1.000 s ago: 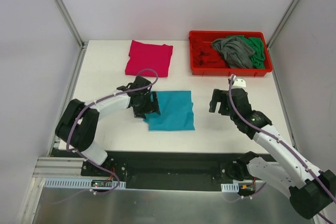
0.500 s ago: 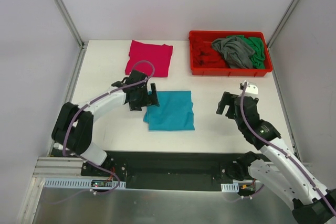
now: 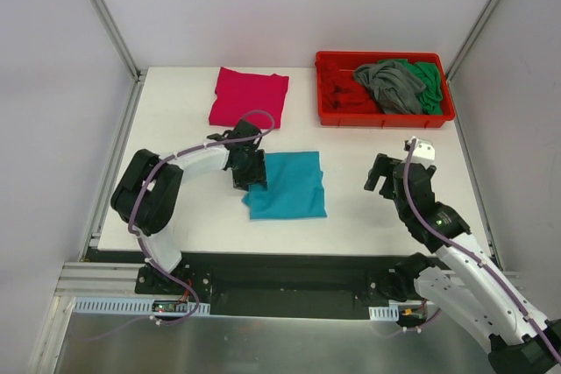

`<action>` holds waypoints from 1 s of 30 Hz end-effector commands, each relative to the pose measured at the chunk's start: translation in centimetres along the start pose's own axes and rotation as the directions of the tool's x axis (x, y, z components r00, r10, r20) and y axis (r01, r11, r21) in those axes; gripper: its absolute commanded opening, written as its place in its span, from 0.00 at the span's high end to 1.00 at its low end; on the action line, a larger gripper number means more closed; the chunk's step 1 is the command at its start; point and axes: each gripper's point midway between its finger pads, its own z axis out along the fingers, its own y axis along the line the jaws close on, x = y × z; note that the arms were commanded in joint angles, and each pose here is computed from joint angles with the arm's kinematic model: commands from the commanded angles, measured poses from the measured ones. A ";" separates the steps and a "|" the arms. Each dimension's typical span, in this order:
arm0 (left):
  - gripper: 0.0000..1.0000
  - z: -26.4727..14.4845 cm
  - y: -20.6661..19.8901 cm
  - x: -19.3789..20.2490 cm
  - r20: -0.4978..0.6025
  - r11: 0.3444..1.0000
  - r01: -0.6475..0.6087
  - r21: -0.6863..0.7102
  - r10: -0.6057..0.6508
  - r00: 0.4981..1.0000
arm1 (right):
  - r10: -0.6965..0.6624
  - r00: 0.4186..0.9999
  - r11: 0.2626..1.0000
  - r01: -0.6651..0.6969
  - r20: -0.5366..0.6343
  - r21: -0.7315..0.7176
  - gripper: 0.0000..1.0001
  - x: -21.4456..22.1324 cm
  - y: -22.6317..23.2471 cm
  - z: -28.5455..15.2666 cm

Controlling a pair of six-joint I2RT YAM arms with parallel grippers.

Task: Fold and stack the t-shirts

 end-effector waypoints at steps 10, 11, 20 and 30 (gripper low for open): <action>0.85 3.0 2.6 1.2 -0.025 0.964 -0.088 -0.251 0.084 0.996 | 0.024 0.996 0.987 -0.037 0.084 0.155 0.04 -0.6 -3.3 -0.2; 0.97 3.0 2.8 1.2 -0.023 0.960 -0.092 -0.263 0.090 0.996 | 0.024 0.996 0.985 -0.039 0.091 0.166 0.04 -0.7 -3.6 -0.3; 1.00 -0.2 1.7 -4.6 0.147 0.925 -0.194 -0.328 0.253 0.956 | 0.012 0.994 0.975 -0.035 0.105 0.221 0.04 -0.7 -4.6 -0.2; 1.00 -6.2 1.8 -13.1 0.318 0.779 -0.221 -0.586 0.473 0.822 | 0.006 0.990 0.955 -0.048 0.143 0.294 0.04 -1.2 -5.9 -0.5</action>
